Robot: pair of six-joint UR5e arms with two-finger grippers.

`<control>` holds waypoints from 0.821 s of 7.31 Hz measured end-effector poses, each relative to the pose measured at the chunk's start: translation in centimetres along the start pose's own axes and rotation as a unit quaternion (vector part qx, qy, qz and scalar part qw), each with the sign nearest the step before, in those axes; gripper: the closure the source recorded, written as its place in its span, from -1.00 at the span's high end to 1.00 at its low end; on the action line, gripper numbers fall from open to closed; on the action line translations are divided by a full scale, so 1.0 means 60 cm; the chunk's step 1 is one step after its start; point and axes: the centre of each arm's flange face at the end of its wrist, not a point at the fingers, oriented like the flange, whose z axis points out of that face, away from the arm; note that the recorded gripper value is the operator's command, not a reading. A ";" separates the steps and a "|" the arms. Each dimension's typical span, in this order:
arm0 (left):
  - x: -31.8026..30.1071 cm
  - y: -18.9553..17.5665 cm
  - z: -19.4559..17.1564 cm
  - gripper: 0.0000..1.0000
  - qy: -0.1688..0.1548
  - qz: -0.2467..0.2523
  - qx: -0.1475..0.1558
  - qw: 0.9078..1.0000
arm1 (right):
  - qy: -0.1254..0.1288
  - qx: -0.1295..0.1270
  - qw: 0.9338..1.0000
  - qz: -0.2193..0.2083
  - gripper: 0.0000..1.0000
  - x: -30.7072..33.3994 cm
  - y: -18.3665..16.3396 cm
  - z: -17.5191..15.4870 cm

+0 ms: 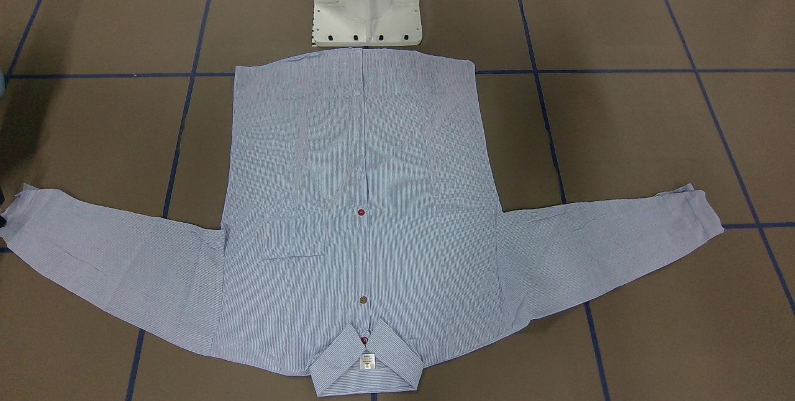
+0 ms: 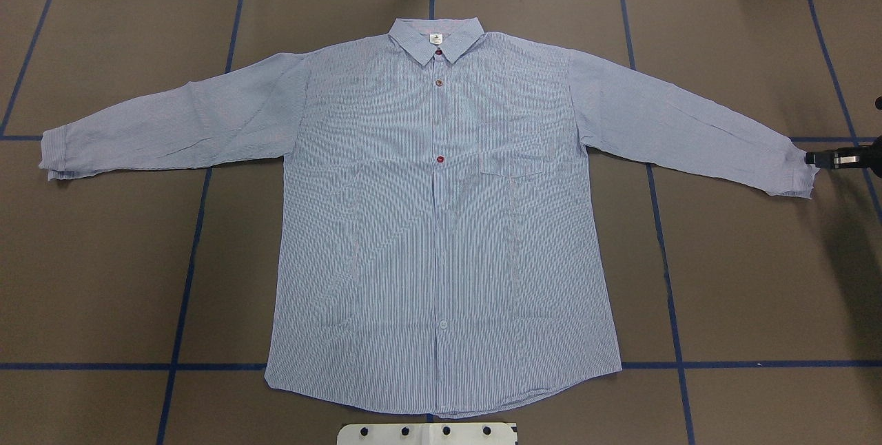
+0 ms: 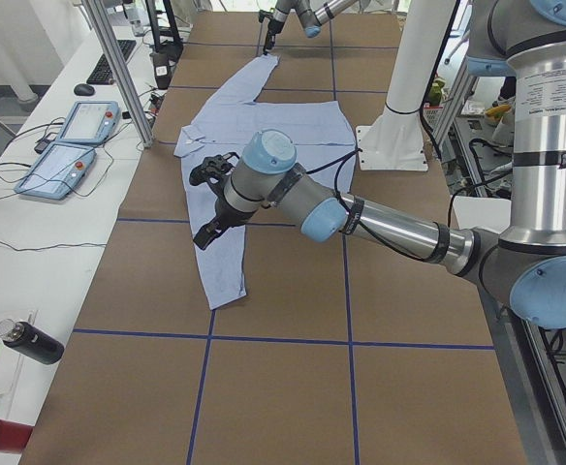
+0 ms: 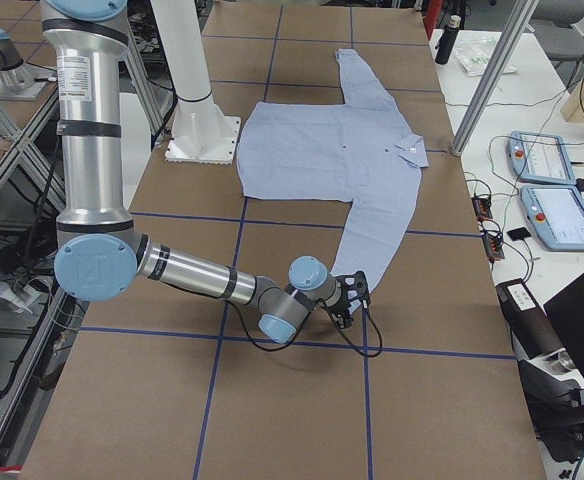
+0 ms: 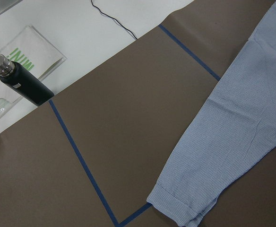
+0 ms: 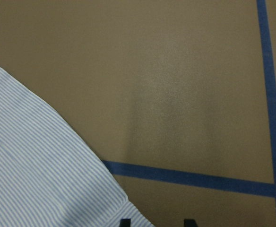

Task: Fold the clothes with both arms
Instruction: 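Lower the right gripper to the cuff of the sleeve nearest it and grasp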

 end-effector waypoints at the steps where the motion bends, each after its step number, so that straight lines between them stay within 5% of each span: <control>1: 0.000 0.000 0.000 1.00 0.000 0.000 0.000 1.000 | 0.001 0.001 1.000 0.000 -0.14 0.001 0.000 0.000; 6: 0.002 -0.002 -0.002 1.00 0.000 0.001 0.002 1.000 | 0.000 0.004 1.000 0.004 -0.13 -0.009 -0.006 0.003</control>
